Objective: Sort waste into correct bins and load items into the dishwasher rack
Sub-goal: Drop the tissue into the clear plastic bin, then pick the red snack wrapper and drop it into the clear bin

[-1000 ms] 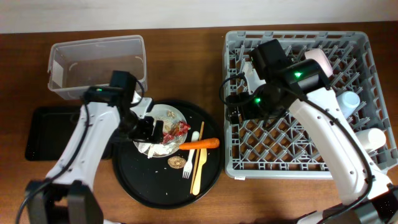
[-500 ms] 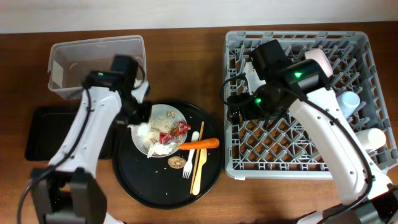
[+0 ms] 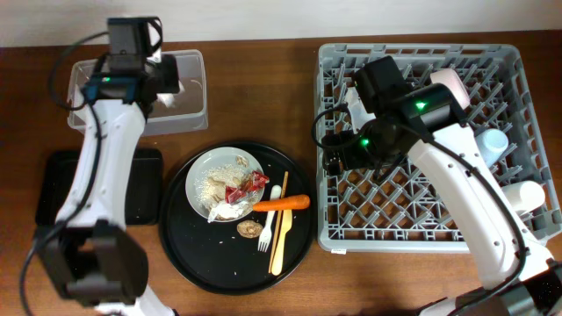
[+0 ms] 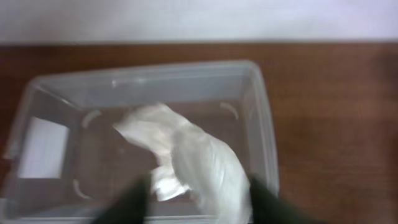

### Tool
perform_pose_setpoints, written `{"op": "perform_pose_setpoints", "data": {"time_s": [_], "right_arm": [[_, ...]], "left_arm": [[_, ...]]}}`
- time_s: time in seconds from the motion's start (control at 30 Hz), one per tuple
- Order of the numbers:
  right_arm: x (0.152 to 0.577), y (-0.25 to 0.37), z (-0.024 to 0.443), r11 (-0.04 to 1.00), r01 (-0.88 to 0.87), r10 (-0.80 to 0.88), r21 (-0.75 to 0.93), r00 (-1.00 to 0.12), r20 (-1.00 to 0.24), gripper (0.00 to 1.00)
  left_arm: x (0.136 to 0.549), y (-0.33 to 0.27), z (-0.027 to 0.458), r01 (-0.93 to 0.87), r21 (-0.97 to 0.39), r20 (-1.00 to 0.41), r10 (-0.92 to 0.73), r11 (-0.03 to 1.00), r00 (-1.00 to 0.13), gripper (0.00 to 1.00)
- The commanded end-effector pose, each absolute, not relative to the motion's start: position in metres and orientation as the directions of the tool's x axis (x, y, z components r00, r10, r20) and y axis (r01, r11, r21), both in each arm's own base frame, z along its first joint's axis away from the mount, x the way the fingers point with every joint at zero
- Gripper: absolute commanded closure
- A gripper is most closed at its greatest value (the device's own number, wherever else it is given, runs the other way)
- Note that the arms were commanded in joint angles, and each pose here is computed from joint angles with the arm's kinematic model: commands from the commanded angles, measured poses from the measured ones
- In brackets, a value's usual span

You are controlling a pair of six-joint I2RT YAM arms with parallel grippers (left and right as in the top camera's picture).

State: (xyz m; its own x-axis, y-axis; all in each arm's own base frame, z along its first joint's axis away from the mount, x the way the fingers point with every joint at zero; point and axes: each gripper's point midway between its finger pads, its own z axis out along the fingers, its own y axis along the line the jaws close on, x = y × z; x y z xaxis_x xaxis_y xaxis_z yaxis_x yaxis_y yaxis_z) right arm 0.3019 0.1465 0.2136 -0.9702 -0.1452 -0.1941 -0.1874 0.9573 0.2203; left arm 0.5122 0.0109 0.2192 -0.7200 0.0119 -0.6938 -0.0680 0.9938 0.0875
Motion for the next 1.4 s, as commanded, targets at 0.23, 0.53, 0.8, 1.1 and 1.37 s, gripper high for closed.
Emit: {"op": "perform_pose_setpoints", "data": {"time_s": [0.23, 0.53, 0.8, 1.1, 1.37], "right_arm": [[0.308, 0.12, 0.212, 0.989, -0.085, -0.059, 0.123, -0.978, -0.199, 0.01], [0.319, 0.03, 0.209, 0.975, 0.191, 0.207, 0.111, -0.965, -0.158, 0.01], [0.316, 0.03, 0.209, 0.975, 0.192, 0.207, 0.108, -0.967, -0.149, 0.01], [0.316, 0.03, 0.209, 0.976, 0.192, 0.206, 0.108, -0.967, -0.148, 0.01], [0.316, 0.03, 0.209, 0.976, 0.188, 0.203, 0.107, -0.968, -0.149, 0.01]], "left_arm": [[0.365, -0.088, 0.143, 0.158, -0.203, -0.139, 0.131, 0.966, -0.982, 0.01], [0.294, -0.116, 0.048, 0.147, -0.337, 0.065, 0.179, 0.93, -0.982, 0.63], [0.309, -0.118, 0.058, 0.169, -0.337, -0.008, 0.177, 0.926, -0.984, 0.99], [0.404, -0.058, 0.25, 0.163, -0.131, -0.593, 0.054, 0.978, -0.803, 1.0], [0.506, 0.019, 0.225, -0.006, -0.082, -0.736, -0.065, 0.997, -0.674, 0.99]]}}
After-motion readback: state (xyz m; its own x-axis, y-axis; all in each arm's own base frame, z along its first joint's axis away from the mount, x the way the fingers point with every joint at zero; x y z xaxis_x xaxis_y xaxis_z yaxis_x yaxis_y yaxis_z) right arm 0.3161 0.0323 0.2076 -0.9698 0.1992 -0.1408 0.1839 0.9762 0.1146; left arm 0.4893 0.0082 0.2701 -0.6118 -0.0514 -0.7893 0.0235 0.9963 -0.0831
